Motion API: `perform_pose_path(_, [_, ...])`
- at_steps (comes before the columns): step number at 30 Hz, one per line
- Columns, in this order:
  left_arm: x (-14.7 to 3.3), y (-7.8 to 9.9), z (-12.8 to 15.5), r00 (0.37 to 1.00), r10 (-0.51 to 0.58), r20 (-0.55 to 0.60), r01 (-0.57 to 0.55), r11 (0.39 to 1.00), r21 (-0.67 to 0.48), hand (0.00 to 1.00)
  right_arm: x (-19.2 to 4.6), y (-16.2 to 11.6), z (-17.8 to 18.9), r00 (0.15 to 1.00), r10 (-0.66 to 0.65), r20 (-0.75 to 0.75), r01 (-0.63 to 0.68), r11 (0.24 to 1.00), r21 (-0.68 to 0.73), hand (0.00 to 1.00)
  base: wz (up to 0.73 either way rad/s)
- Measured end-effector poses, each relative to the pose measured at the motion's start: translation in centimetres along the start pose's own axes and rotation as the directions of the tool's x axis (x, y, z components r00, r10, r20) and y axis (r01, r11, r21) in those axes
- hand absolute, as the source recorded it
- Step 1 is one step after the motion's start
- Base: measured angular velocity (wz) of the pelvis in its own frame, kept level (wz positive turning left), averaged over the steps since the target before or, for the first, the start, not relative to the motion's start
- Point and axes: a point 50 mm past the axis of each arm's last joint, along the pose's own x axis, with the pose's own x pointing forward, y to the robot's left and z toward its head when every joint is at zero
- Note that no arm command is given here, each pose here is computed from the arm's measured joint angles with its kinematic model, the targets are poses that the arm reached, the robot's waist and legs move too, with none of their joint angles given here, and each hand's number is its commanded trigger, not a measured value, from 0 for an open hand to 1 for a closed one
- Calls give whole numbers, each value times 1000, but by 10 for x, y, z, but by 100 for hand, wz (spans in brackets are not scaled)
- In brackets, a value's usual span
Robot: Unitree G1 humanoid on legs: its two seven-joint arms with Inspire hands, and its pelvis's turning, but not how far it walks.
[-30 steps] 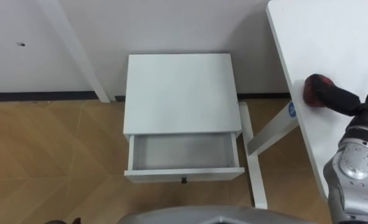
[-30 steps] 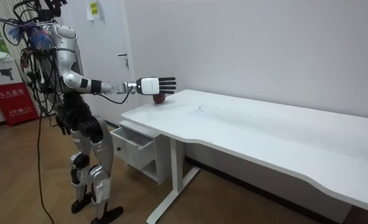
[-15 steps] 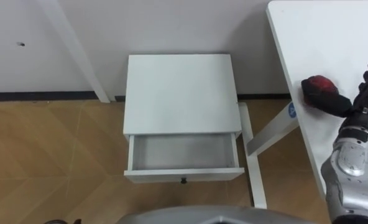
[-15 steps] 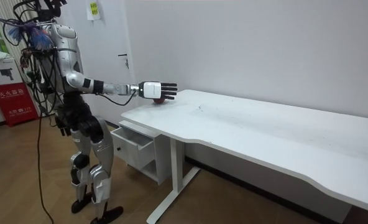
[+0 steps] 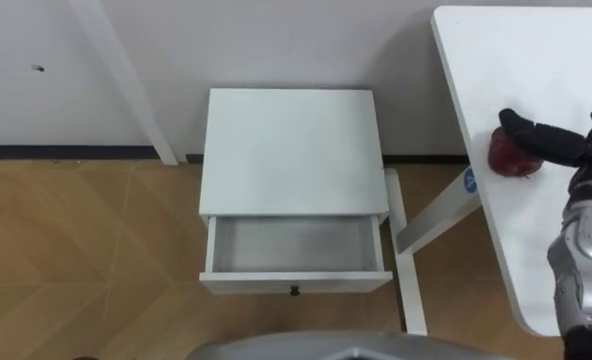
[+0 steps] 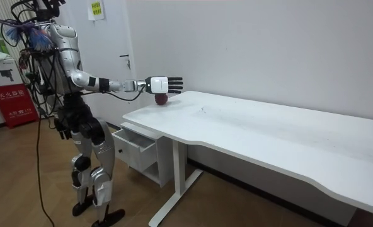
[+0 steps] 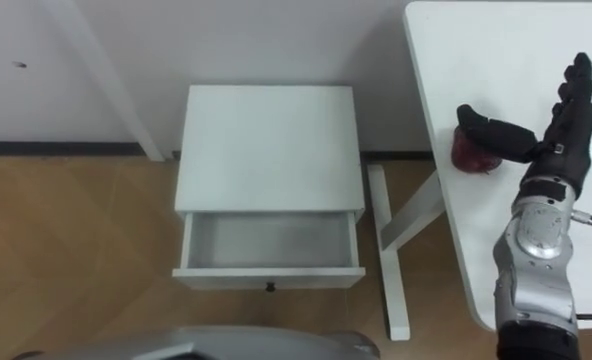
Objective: Put apple and close drawer
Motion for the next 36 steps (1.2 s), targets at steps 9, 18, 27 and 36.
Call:
perform_pose_path(9, [0,5,6,1000,18,24,-18,1000,-4,0,8,-7,-10,997,46,-63,-49,998,-48,0,1])
perform_pose_path(18, [0,5,6,1000,20,24,-20,1000,-6,0,8,-4,-10,993,94,-64,-97,994,-54,0,0])
perform_pose_path(27, [0,5,5,1000,19,21,-19,1000,-6,0,7,-2,-11,989,133,-67,-141,983,-119,0,0])
perform_pose_path(36, [0,5,4,1000,19,19,-19,1000,-11,0,6,0,-17,977,184,-106,-201,965,-171,0,0])
